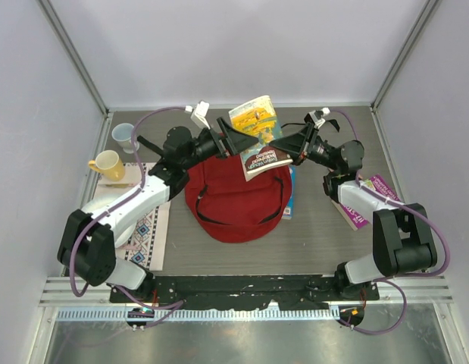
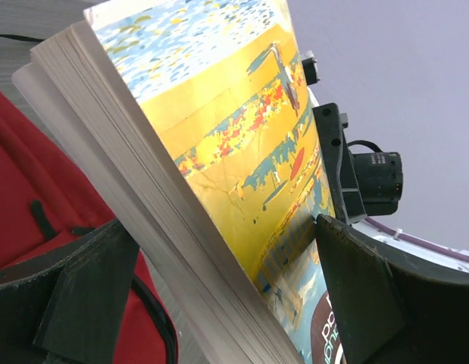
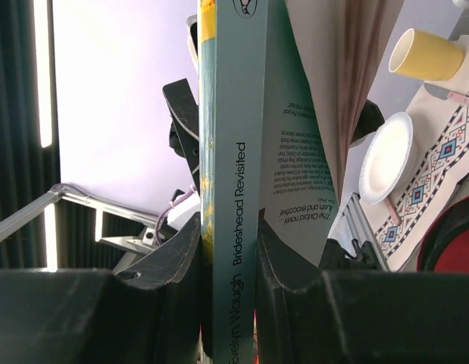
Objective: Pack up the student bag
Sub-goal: Pick up the book from the center of the board.
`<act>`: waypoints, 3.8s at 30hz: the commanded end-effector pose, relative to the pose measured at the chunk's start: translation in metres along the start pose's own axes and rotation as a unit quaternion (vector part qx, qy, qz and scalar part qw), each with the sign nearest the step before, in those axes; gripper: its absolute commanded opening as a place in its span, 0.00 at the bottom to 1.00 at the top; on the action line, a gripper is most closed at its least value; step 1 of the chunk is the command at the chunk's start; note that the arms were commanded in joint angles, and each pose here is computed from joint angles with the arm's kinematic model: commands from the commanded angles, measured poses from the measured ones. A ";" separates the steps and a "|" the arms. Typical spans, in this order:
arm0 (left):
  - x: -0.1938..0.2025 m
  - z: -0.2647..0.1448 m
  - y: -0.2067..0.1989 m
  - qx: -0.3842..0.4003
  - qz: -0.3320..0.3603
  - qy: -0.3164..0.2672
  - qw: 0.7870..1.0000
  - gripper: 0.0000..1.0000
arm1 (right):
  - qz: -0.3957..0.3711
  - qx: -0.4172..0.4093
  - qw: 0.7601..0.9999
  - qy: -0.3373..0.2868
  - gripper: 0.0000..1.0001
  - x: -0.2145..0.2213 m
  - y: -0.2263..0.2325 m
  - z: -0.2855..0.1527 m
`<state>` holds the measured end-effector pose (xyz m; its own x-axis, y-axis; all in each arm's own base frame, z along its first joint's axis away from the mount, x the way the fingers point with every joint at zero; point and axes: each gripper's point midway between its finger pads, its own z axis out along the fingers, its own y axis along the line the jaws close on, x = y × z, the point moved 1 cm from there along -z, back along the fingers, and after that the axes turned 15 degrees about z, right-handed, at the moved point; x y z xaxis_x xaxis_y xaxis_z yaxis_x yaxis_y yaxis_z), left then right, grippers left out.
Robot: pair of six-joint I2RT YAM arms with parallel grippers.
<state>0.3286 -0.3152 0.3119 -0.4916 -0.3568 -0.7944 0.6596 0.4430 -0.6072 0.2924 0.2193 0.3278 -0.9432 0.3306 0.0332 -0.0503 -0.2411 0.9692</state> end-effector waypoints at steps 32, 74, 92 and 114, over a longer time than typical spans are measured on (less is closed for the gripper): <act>-0.011 -0.009 0.007 -0.040 0.022 -0.020 0.999 0.00 | -0.239 0.136 0.960 -0.058 0.44 -0.006 -0.014 -0.014; -0.065 -0.035 0.004 0.000 -0.080 -0.238 0.968 0.00 | -0.085 0.015 0.982 -0.168 0.82 -0.011 -0.031 0.059; -0.056 -0.038 0.023 -0.032 -0.084 -0.249 0.964 0.00 | -0.063 -0.018 0.984 -0.168 0.22 0.007 -0.026 0.068; -0.019 -0.095 0.051 -0.226 0.091 -0.094 0.965 0.99 | -0.135 0.214 0.946 -0.202 0.01 -0.023 -0.078 0.049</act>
<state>0.3168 -0.2187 0.3025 -0.2605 -0.4926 -0.8303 0.4251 0.7137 -0.5568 0.3243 0.2736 0.2176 -0.7302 0.6731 -0.1174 0.0922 0.2673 0.9592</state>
